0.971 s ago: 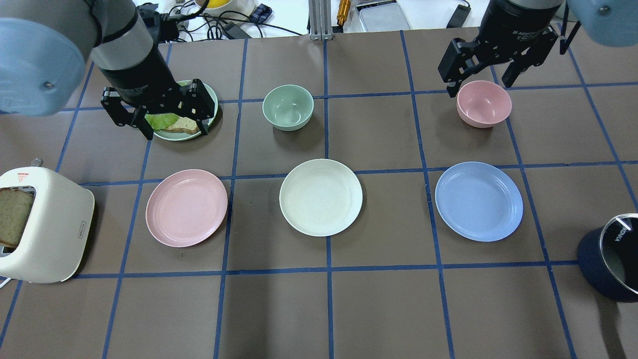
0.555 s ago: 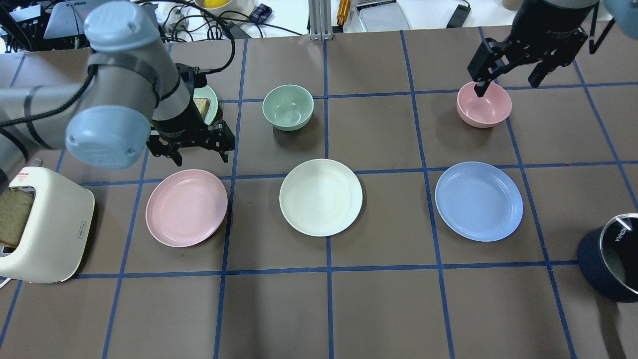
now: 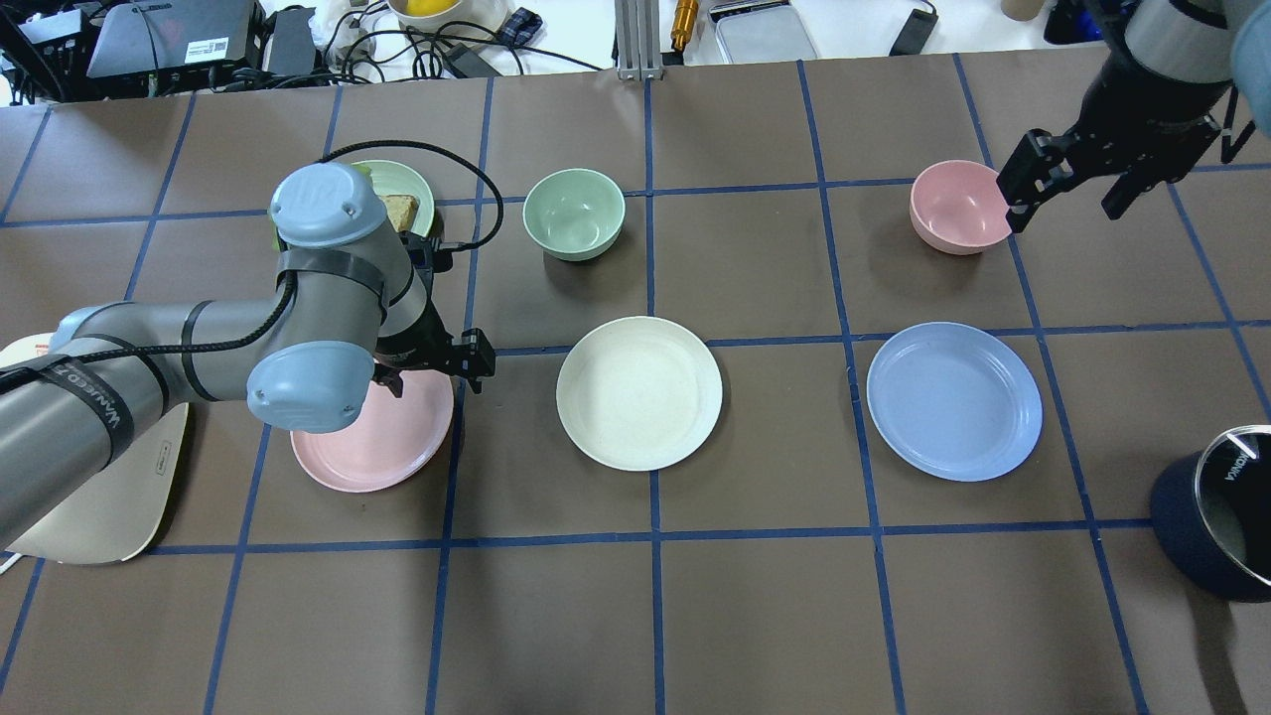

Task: Stack three plates with pink and blue
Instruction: 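Lower the left gripper and grasp the pink plate's rim, then carry the pink plate onto the cream plate while the right gripper grasps the blue plate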

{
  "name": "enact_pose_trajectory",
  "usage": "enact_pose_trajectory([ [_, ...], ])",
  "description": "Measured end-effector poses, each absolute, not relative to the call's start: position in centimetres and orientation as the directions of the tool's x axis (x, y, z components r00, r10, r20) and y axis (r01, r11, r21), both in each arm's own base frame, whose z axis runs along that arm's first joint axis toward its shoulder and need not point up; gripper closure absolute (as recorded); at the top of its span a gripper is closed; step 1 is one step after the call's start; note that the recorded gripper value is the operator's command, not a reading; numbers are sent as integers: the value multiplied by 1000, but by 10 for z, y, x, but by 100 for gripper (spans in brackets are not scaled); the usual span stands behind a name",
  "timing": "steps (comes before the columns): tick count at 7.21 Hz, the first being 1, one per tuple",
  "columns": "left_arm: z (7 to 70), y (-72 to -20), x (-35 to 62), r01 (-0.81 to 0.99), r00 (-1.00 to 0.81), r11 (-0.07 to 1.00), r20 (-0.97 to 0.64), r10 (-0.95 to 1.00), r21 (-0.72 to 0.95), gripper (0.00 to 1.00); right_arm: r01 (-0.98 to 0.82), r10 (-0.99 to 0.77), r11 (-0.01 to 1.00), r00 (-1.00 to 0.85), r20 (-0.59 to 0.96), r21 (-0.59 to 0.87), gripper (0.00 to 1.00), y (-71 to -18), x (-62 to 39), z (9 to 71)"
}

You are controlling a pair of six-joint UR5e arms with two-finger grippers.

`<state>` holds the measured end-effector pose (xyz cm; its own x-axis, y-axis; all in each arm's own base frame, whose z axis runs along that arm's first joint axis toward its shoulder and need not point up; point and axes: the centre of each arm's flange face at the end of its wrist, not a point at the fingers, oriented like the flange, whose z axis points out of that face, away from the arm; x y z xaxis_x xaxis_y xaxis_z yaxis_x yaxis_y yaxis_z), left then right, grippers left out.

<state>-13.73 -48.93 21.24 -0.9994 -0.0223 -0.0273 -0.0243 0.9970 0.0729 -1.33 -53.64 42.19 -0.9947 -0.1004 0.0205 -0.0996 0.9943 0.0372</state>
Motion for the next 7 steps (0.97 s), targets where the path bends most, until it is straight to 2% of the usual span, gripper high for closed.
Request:
enact_pose_trajectory([
  [1,201,-490,-139,-19,-999,997,-28,-16,77,36,-96,-96,995,-995,28,21,5,-534,-30,403],
  [4,185,-492,-141,11,-1000,996,-26,13,89,100,-96,-96,995,-995,35,9,6,-520,-44,355],
  [7,185,-492,-143,25,-999,996,-26,27,86,100,-109,-108,994,-993,49,-18,6,-502,-64,311],
])
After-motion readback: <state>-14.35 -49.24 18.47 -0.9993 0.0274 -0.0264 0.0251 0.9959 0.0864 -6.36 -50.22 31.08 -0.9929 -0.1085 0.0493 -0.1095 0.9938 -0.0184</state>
